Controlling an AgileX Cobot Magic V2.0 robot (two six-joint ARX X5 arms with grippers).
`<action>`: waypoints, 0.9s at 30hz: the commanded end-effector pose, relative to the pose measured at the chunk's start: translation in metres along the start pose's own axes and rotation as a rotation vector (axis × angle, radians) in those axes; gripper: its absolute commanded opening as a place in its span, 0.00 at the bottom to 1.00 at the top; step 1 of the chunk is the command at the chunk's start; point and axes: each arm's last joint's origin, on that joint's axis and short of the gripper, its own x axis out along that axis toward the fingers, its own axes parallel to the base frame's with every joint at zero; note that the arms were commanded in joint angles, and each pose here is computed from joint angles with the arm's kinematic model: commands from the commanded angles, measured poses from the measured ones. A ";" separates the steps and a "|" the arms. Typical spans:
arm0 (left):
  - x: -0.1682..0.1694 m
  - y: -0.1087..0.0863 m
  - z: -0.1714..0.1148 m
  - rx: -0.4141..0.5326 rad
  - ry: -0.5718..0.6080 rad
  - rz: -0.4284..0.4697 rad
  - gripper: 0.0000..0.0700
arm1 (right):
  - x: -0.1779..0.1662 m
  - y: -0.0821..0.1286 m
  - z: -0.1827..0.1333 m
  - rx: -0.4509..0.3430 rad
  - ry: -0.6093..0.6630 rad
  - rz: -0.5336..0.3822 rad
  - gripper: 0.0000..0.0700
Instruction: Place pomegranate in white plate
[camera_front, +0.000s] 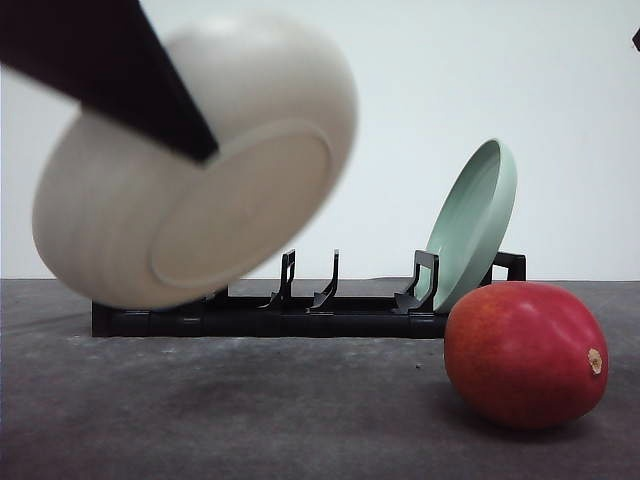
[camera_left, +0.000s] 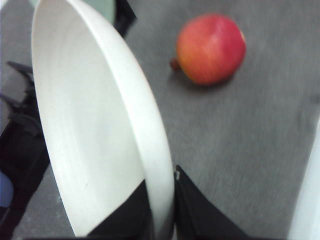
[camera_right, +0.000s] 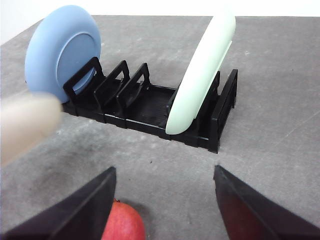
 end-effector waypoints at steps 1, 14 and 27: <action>0.007 -0.005 0.005 0.132 0.015 0.004 0.01 | -0.002 0.002 0.005 -0.017 -0.017 0.004 0.56; 0.065 -0.033 -0.002 0.417 0.267 0.031 0.01 | -0.002 0.002 0.005 -0.018 -0.017 0.005 0.56; 0.082 -0.044 -0.005 0.459 0.297 0.013 0.30 | -0.002 0.002 0.005 -0.018 -0.018 0.004 0.56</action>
